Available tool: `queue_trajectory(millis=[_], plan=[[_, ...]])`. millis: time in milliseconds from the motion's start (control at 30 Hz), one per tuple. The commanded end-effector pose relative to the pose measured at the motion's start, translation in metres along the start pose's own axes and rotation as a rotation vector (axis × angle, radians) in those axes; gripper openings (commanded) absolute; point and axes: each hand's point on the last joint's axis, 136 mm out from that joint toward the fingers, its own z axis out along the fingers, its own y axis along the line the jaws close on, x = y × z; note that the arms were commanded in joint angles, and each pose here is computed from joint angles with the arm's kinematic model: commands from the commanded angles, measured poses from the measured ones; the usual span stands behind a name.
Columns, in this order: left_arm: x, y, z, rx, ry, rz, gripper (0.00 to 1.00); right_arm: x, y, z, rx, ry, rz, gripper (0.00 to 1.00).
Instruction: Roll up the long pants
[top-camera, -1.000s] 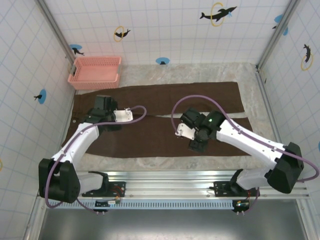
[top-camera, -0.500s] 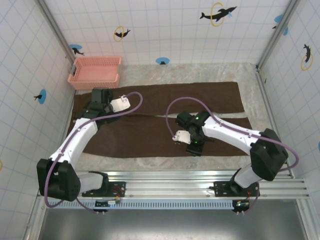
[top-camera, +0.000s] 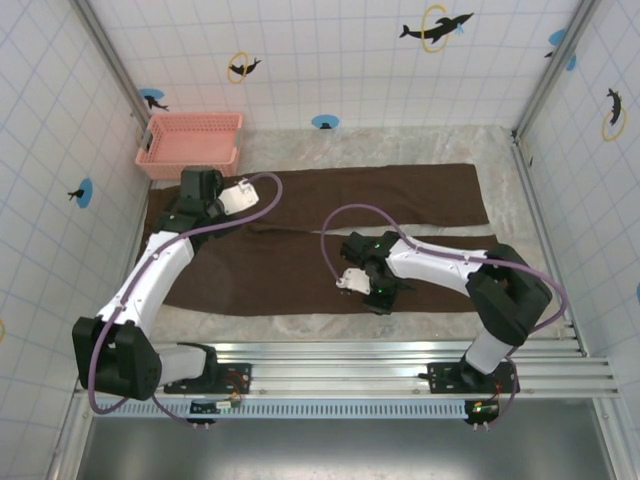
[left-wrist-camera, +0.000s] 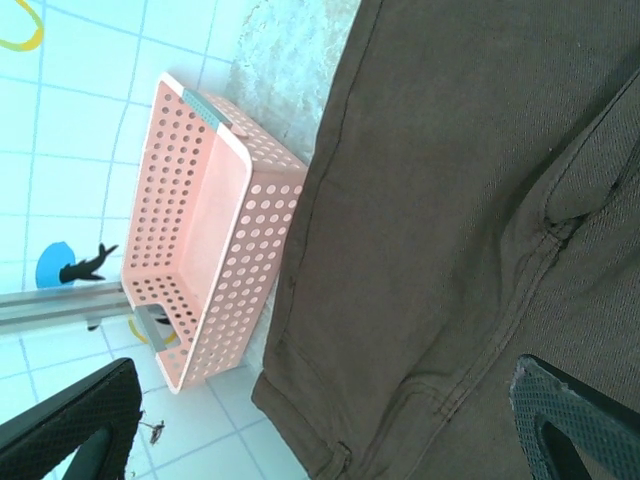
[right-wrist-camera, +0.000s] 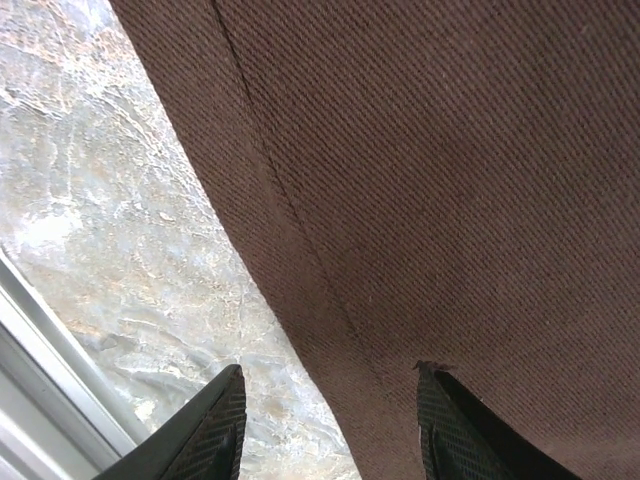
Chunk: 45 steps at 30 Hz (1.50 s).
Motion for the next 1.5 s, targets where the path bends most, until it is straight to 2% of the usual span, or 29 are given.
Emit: queue_trajectory(millis=[0,100,233,300,433,533,700,867,967,1067,1233,1467], plan=[[-0.001,0.013,-0.003,-0.029,0.009,-0.024,0.97,0.003,-0.006,0.010,0.063,0.026,-0.003,0.49],[-0.001,0.011,-0.003,-0.028,0.006,-0.036,0.97,0.004,-0.008,0.018,0.088,0.041,-0.007,0.49],[0.001,0.006,-0.001,-0.019,0.007,-0.041,0.97,0.008,-0.016,0.031,0.114,0.086,0.008,0.41],[0.002,0.004,0.000,-0.016,0.007,-0.046,0.97,0.010,-0.020,0.032,0.118,0.097,0.018,0.35],[0.003,0.001,0.000,-0.014,0.005,-0.056,0.97,0.013,-0.026,0.027,0.118,0.081,0.043,0.13],[0.004,0.000,-0.001,-0.013,0.008,-0.057,0.97,0.010,-0.032,0.011,0.147,0.060,0.028,0.08],[0.006,-0.002,-0.005,-0.007,0.014,-0.076,0.97,-0.010,-0.058,-0.041,0.197,-0.021,0.024,0.07],[0.011,-0.008,-0.006,0.004,0.032,-0.074,0.97,-0.045,-0.092,-0.098,0.165,-0.183,0.102,0.08],[0.012,-0.007,-0.007,0.001,0.037,-0.078,0.97,-0.071,-0.116,-0.119,0.195,-0.242,0.112,0.12],[0.012,-0.007,-0.008,0.009,0.036,-0.087,0.96,-0.094,-0.140,-0.126,0.170,-0.293,0.158,0.13],[0.009,-0.020,-0.027,0.075,0.002,-0.110,0.93,-0.120,-0.178,-0.105,0.084,-0.318,0.252,0.09],[0.022,-0.080,-0.056,0.241,-0.018,-0.026,0.94,-0.129,-0.206,-0.095,0.077,-0.339,0.304,0.05]])
